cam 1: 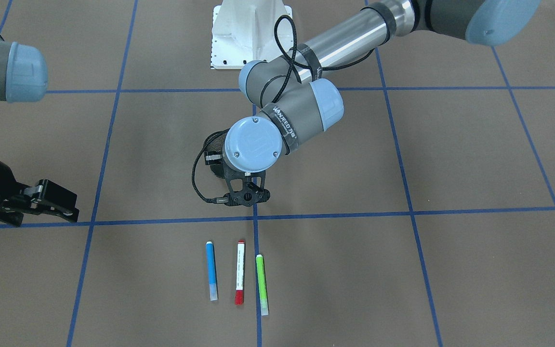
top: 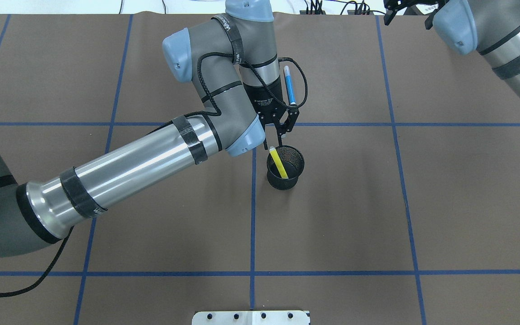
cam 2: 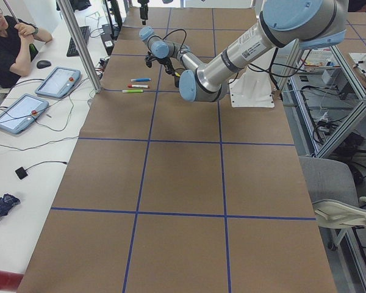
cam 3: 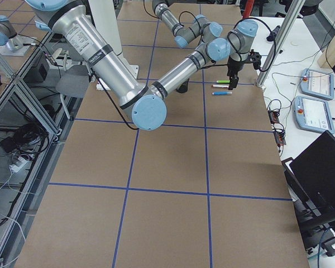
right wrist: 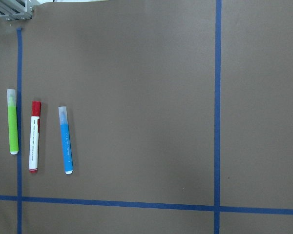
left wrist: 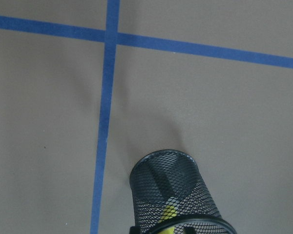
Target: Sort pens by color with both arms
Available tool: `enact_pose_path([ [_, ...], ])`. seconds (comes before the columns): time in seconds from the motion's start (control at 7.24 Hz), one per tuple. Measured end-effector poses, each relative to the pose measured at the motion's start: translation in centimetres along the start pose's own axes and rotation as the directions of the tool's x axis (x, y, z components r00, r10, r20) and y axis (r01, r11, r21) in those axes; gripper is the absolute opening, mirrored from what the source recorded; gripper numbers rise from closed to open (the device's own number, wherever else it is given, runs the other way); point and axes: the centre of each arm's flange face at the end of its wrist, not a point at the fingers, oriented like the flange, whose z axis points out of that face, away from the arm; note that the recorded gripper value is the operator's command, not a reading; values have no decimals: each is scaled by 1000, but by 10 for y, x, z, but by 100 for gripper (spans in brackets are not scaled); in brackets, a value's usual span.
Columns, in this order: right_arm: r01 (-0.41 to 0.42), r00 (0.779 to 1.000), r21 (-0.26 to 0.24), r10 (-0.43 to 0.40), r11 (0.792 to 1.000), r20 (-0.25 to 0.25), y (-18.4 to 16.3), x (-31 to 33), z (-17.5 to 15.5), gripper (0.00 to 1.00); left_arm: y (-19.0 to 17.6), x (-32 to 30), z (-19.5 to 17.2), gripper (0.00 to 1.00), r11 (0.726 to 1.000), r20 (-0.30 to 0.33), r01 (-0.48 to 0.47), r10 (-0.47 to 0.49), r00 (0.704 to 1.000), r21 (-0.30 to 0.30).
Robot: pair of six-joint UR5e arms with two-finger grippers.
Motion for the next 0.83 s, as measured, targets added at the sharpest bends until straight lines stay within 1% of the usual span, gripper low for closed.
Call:
enact_pose_path([
  [0.28,0,1000,0,0,1000,0,0,0,0,100,0,0,3,36,1000,3,4,-4,1000,-4],
  [0.83,2,1000,-1,-2,1000,0,0,-1,1,100,2,2,2,34,1000,8,17,-17,1000,-9],
])
